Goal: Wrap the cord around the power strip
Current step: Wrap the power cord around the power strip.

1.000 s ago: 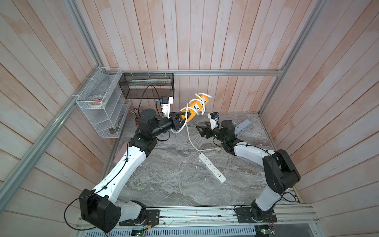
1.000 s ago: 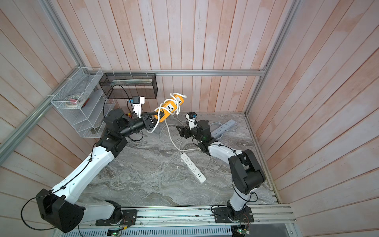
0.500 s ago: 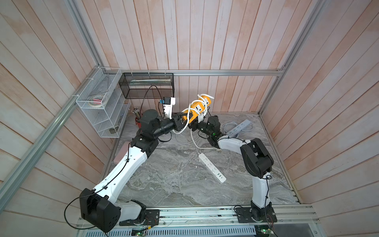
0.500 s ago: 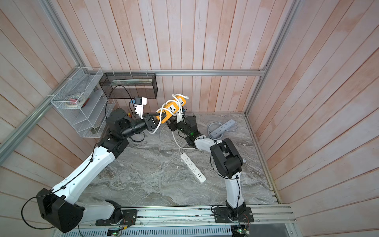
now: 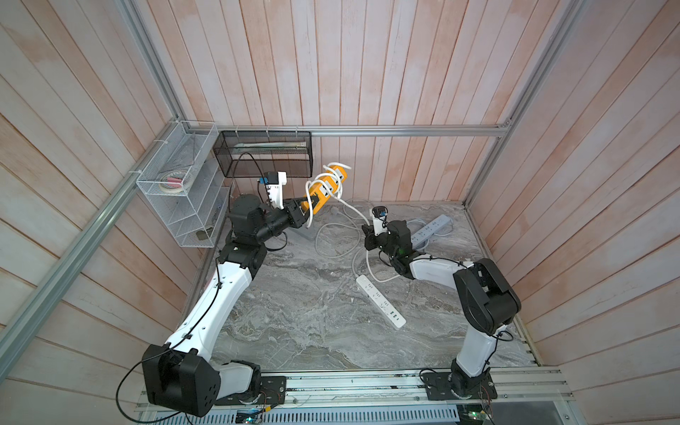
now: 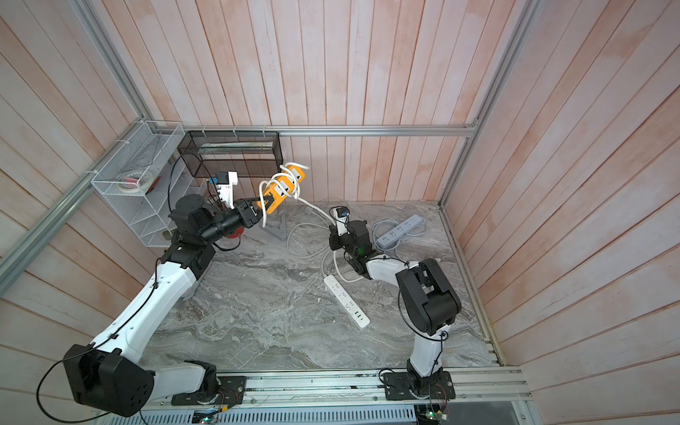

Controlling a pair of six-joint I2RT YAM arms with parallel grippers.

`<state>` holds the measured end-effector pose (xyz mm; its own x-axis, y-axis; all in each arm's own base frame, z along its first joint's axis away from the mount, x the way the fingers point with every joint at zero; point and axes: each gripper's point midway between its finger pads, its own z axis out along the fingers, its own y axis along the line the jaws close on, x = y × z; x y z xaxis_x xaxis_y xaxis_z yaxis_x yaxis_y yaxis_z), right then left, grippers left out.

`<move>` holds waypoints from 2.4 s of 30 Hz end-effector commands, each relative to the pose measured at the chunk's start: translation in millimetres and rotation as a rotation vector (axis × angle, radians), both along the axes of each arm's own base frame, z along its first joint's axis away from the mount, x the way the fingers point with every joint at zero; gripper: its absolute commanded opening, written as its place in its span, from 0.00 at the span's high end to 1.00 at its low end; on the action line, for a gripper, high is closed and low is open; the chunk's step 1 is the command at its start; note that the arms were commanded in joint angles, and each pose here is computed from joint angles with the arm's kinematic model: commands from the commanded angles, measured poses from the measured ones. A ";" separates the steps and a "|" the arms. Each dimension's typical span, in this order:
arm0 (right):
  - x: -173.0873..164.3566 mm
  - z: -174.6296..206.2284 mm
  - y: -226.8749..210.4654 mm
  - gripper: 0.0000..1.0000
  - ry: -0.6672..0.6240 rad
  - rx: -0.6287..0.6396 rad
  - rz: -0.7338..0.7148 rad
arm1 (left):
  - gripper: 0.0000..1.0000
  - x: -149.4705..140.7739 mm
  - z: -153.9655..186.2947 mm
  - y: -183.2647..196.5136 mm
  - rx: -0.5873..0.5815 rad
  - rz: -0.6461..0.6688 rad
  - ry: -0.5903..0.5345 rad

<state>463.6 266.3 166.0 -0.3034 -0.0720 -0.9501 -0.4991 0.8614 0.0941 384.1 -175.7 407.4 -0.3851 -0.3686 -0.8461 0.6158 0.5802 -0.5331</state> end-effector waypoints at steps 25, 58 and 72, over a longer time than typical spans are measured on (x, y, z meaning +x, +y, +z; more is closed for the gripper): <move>-62.5 198.0 37.9 1.00 -0.648 -0.549 0.179 | 1.00 -11.5 -168.5 -49.9 0.794 -0.255 0.110; -6.0 -4.2 18.7 0.43 0.020 0.098 0.298 | 1.00 -86.7 -1.2 -65.2 0.162 -0.321 -0.405; -38.2 -65.2 -1.7 0.85 0.149 -0.156 0.245 | 1.00 -30.5 -4.8 -7.4 0.148 0.008 -0.282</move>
<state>431.1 270.6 116.1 -0.3703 -0.2234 -0.9016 -0.7027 0.7022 0.1146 343.9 -207.8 369.8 -0.2311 -0.1569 -0.9602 0.7729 0.5699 -0.2792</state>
